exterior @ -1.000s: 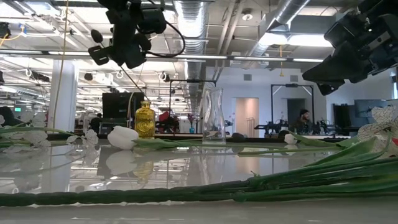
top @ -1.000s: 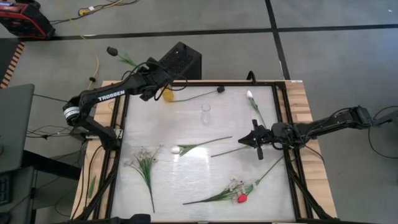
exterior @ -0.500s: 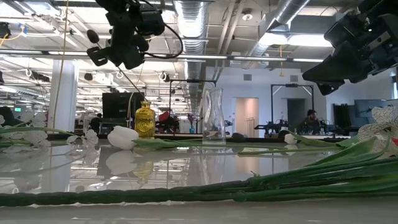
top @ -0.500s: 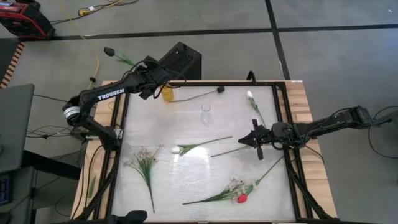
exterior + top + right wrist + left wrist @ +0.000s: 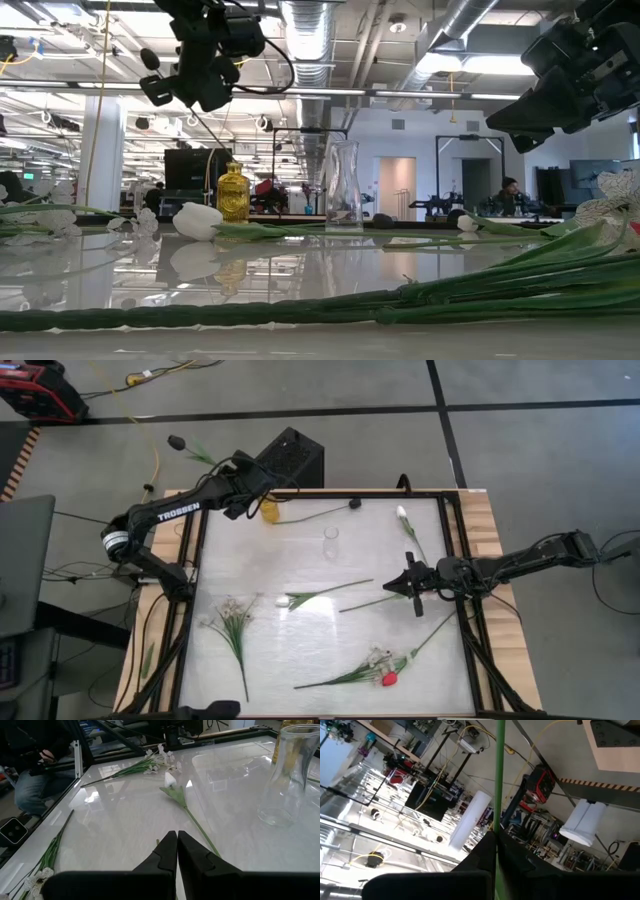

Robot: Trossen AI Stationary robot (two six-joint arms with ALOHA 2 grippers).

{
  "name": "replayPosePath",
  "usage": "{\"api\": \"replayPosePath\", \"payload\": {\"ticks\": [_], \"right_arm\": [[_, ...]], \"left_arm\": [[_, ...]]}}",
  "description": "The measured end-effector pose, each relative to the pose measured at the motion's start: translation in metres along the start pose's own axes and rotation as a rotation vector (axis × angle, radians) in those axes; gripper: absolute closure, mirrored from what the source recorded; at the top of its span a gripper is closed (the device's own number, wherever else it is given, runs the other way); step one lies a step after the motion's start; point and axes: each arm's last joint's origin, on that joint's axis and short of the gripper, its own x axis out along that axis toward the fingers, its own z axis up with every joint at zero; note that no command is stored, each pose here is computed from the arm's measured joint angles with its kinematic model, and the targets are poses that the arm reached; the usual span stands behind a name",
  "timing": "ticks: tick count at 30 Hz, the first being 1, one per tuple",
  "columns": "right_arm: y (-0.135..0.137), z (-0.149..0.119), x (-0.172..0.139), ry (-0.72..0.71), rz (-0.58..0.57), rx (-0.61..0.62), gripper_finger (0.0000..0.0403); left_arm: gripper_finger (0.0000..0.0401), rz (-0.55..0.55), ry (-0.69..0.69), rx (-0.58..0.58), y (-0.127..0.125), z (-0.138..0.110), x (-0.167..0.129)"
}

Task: Sort flowers into vase by color
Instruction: Put the bottom black flower into the yellow flower vase

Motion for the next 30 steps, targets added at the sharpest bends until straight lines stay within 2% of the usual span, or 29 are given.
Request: {"api": "replayPosePath", "payload": {"ticks": [5, 12, 15, 24, 30], "right_arm": [[0.0, 0.0, 0.0, 0.0, 0.0, 0.0, 0.036], [0.0, 0.0, 0.0, 0.001, 0.0, 0.002, 0.036], [0.0, 0.0, 0.0, 0.003, 0.001, 0.002, 0.036], [0.0, 0.0, 0.0, 0.002, 0.001, -0.009, 0.036], [0.0, 0.0, 0.0, 0.002, 0.001, -0.01, 0.036]], "left_arm": [[0.0401, 0.006, -0.005, 0.01, 0.0, 0.003, -0.002], [0.0401, -0.019, 0.017, 0.085, -0.001, 0.03, 0.006], [0.0401, -0.021, 0.027, 0.095, -0.001, 0.033, 0.008], [0.0401, -0.01, 0.021, 0.099, -0.001, 0.032, 0.004], [0.0401, 0.013, 0.02, 0.026, 0.013, 0.013, -0.004]]}}
